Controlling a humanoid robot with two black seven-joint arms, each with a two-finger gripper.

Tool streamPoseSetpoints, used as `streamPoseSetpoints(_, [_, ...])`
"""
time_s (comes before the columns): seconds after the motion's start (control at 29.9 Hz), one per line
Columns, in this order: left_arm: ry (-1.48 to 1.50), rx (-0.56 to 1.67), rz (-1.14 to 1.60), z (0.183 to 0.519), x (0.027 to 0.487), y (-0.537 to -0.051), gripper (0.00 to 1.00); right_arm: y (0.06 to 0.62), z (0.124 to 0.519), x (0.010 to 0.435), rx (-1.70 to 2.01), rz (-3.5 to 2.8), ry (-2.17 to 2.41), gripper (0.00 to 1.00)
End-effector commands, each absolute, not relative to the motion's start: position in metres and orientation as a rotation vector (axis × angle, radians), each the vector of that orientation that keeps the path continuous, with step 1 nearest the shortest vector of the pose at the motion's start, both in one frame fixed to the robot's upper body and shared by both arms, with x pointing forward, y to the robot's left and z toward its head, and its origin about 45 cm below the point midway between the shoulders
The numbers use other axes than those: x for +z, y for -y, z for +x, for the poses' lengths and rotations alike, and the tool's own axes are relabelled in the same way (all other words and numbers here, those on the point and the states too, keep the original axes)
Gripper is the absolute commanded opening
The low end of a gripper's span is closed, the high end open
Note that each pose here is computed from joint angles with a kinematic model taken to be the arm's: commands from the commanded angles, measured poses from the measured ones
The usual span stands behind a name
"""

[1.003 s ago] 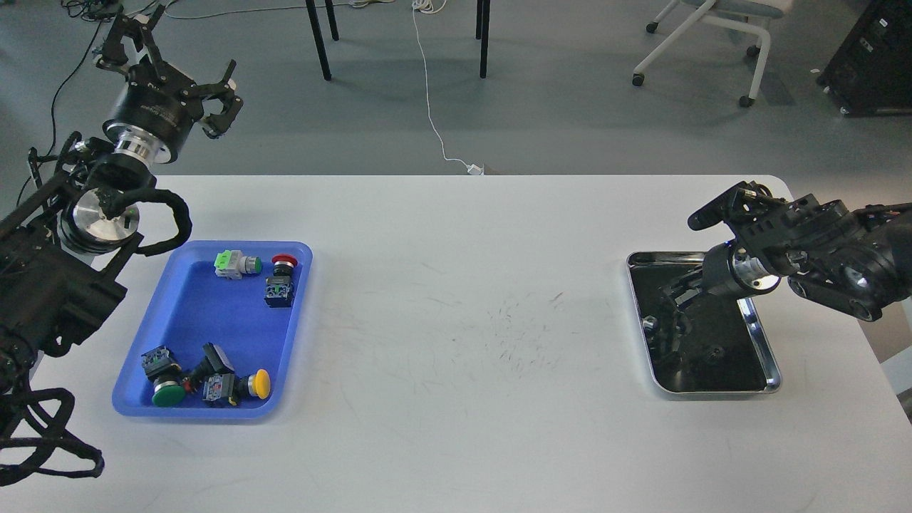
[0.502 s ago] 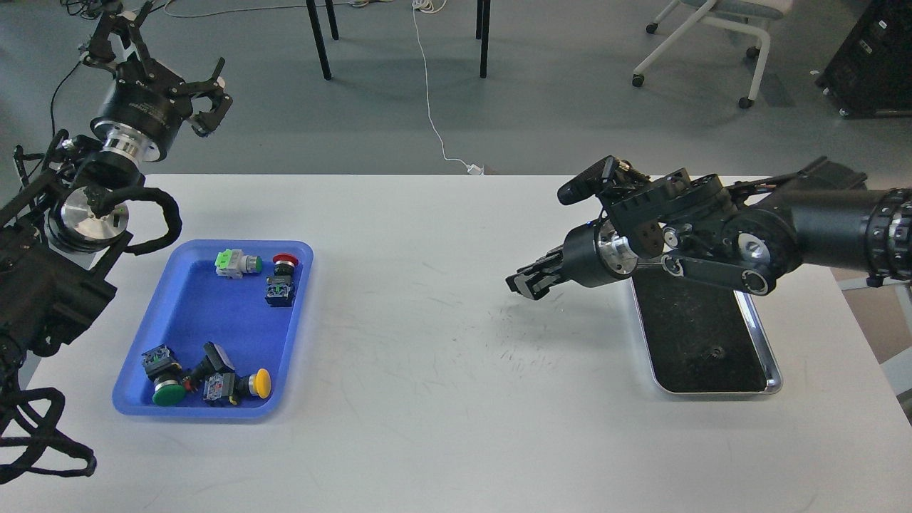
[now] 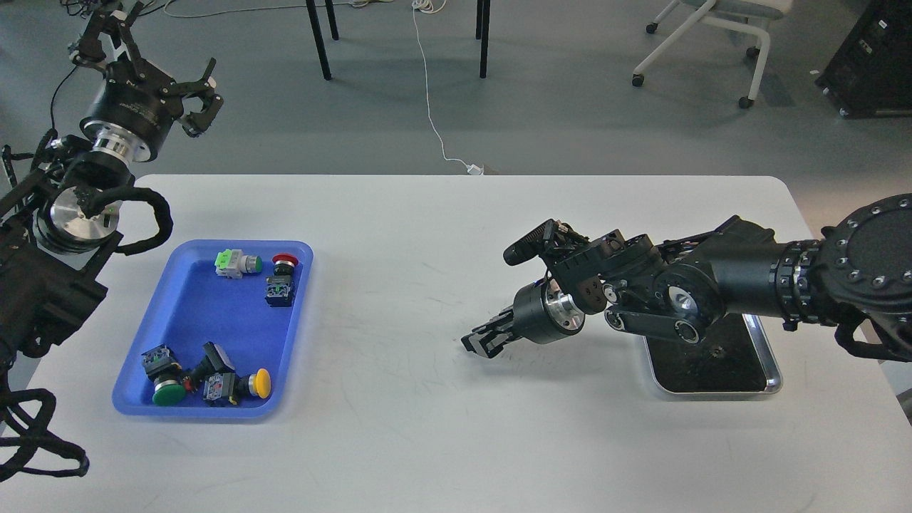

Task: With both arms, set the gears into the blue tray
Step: 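Carry the black gear toward the blue tray and release it on the table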

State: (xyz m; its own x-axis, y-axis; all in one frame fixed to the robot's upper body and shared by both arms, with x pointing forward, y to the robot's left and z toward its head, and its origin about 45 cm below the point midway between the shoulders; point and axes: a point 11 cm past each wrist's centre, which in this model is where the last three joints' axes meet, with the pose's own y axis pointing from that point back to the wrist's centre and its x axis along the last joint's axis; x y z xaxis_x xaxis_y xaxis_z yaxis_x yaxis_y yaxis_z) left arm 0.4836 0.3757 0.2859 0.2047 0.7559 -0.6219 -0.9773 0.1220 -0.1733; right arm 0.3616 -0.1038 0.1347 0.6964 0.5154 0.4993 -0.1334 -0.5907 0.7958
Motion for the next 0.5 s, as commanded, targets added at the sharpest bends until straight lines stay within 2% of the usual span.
streamPoseSetpoints(0.0, [-0.434,1.323,-0.625,0.484,0.286,-0.376,0.98,0.106,0.362,0.134,0.924,2.011,-0.296,0.24])
streamPoseSetpoints(0.1, [-0.432,1.323,-0.625,0.484,0.288,-0.376,0.98,0.106,0.362,0.134,0.922,2.011,-0.293,0.4])
streamPoseSetpoints(0.37, [-0.408,1.335,-0.62,0.482,0.294,-0.388,0.98,0.106,0.373,0.147,0.945,2.02,-0.246,0.56])
streamPoseSetpoints(0.47, [-0.386,1.348,-0.611,0.48,0.299,-0.399,0.98,0.11,0.407,0.184,0.989,2.075,-0.037,0.73])
